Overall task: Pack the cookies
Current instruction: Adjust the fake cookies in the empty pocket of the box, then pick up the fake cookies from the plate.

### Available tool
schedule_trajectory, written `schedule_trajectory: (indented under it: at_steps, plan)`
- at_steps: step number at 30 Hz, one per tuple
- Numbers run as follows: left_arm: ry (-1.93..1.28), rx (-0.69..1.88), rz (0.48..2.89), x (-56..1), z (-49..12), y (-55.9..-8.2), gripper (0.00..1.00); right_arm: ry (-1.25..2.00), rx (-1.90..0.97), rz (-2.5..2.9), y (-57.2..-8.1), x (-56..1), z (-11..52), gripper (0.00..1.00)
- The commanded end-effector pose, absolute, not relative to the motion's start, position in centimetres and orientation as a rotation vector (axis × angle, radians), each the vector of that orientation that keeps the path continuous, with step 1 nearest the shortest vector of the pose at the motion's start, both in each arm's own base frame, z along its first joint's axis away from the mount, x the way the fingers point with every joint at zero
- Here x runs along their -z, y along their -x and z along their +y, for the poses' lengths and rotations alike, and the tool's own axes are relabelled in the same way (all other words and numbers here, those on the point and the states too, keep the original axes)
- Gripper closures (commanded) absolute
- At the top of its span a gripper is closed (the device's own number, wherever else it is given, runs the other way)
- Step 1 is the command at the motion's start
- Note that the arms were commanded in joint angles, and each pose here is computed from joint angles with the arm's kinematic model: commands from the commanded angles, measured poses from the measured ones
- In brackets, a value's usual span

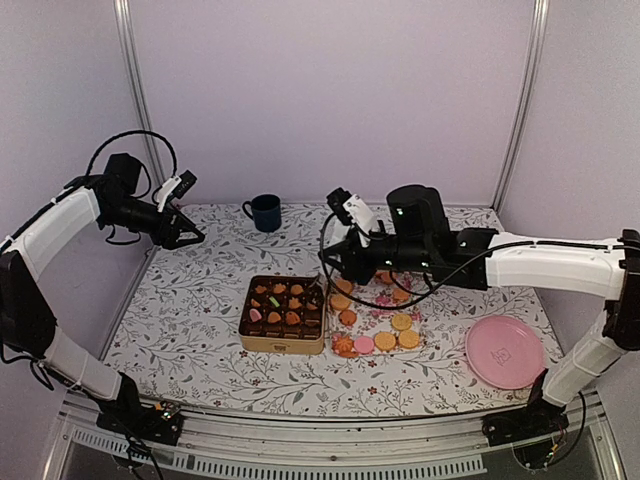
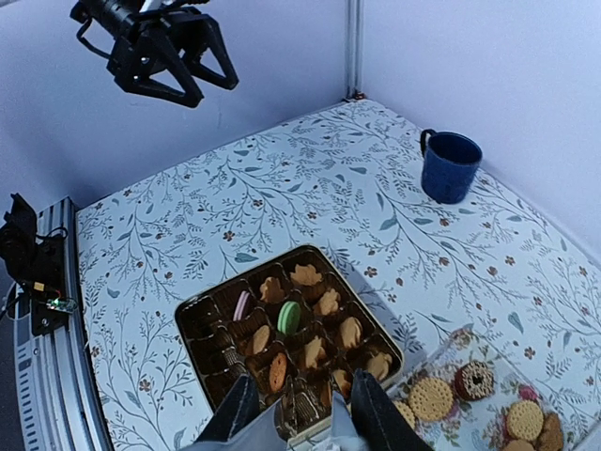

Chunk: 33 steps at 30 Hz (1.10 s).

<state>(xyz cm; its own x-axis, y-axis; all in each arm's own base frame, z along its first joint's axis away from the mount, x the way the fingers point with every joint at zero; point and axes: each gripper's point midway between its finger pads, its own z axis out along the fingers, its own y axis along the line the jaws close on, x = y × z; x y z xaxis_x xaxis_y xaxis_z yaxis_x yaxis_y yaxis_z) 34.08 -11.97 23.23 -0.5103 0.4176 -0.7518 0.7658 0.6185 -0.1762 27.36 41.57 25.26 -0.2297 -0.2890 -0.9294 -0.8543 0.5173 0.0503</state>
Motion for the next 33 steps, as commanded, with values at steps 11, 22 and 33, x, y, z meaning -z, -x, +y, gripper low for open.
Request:
schedule_trajectory:
  at_steps: [11,22,33]
  plan:
    - [-0.982,0.648,2.193,-19.3,-12.2,-32.8,0.35,0.476,-0.398,2.025,-26.9,-20.4,25.3,0.59]
    - [-1.024,0.628,2.205,-18.4,-12.8,-32.4,0.35,0.417,-0.368,1.988,-28.9,-20.8,23.9,0.57]
    - [-1.036,0.602,2.213,-18.0,-12.6,-32.3,0.35,0.435,-0.38,2.018,-30.8,-19.2,24.2,0.57]
